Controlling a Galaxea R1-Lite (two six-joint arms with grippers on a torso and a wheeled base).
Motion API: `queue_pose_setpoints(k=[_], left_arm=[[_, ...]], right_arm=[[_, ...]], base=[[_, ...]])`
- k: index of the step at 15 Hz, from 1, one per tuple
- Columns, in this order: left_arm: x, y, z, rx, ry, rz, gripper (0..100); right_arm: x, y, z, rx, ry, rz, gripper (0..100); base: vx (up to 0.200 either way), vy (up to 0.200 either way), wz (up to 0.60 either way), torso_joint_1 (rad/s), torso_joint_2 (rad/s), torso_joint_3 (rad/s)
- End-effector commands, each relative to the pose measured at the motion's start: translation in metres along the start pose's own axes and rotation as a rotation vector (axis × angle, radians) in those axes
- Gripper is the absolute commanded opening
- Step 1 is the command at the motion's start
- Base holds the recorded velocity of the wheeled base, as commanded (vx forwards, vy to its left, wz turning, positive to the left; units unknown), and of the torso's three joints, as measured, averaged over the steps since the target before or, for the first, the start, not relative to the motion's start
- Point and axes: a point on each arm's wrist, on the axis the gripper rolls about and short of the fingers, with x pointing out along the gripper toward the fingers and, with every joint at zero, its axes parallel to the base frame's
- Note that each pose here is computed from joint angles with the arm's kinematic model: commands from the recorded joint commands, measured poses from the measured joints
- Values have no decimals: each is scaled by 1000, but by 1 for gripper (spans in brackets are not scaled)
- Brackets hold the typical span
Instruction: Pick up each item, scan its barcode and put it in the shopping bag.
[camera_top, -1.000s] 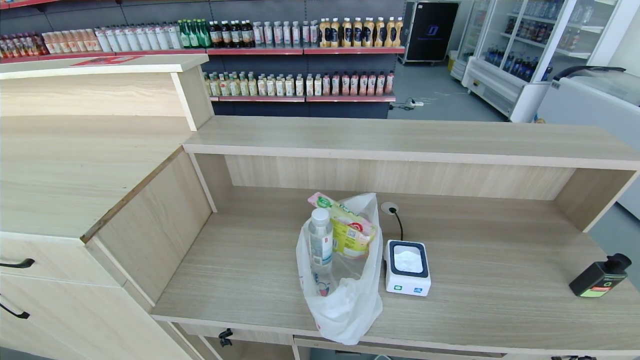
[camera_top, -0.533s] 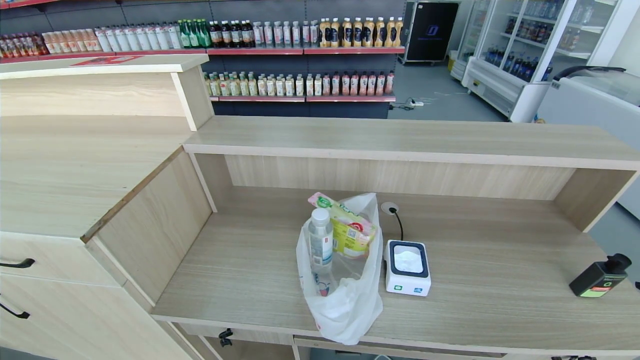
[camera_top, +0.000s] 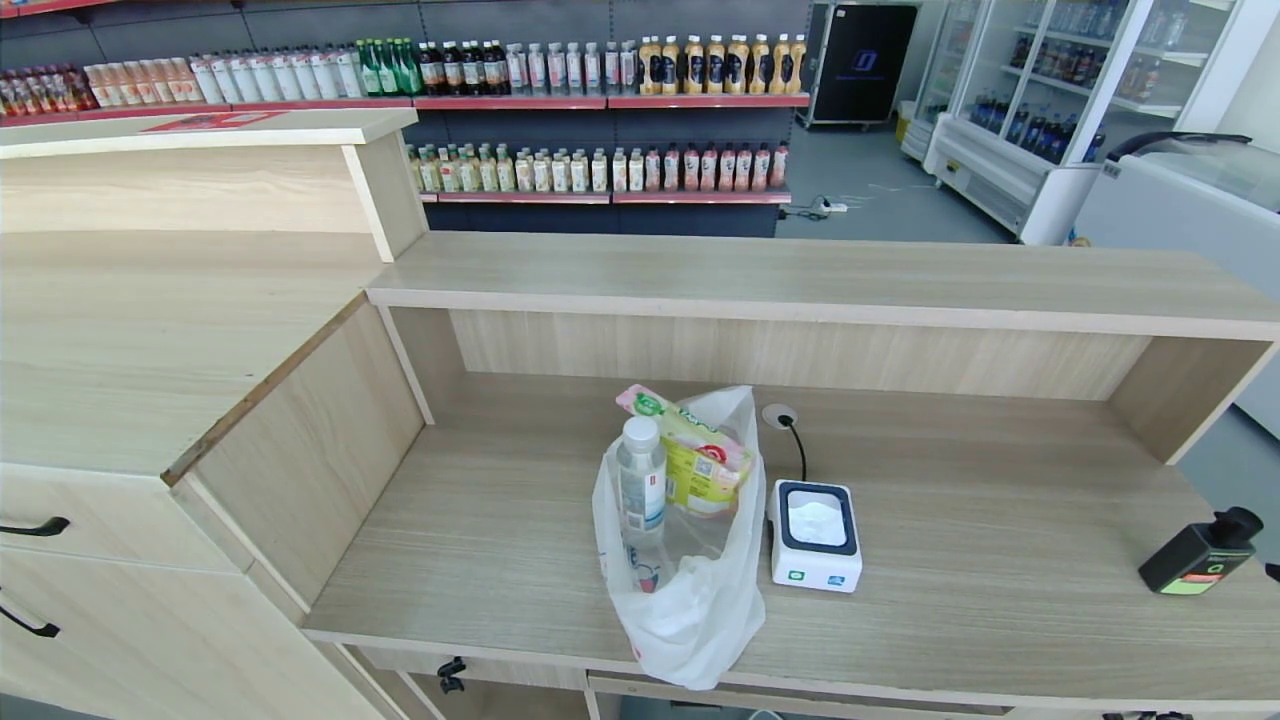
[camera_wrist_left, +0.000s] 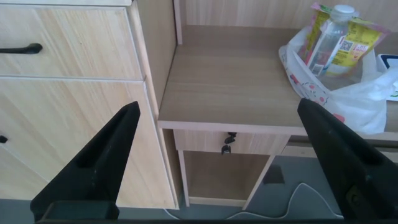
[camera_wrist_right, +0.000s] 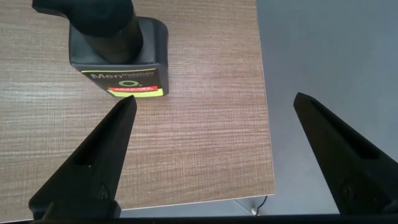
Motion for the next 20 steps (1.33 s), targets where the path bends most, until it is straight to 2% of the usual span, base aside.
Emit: queue_pose_setpoints(k=[1,4,11,20], left_arm=[[0,0,0,0,1,0,100],[0,0,0,0,1,0,100],[0,0,0,0,1,0,100],[0,0,0,0,1,0,100]], right_arm=[[3,0,-4,12,5,4,100],[8,4,-3,6,-2,14,100],[31,39,21,-30,-37,115,100],[44,56,16,-38,-12,171,100]], base=[[0,0,0,0,0,0],[0,0,0,0,0,0],[0,0,0,0,0,0],[0,0,0,0,0,0]])
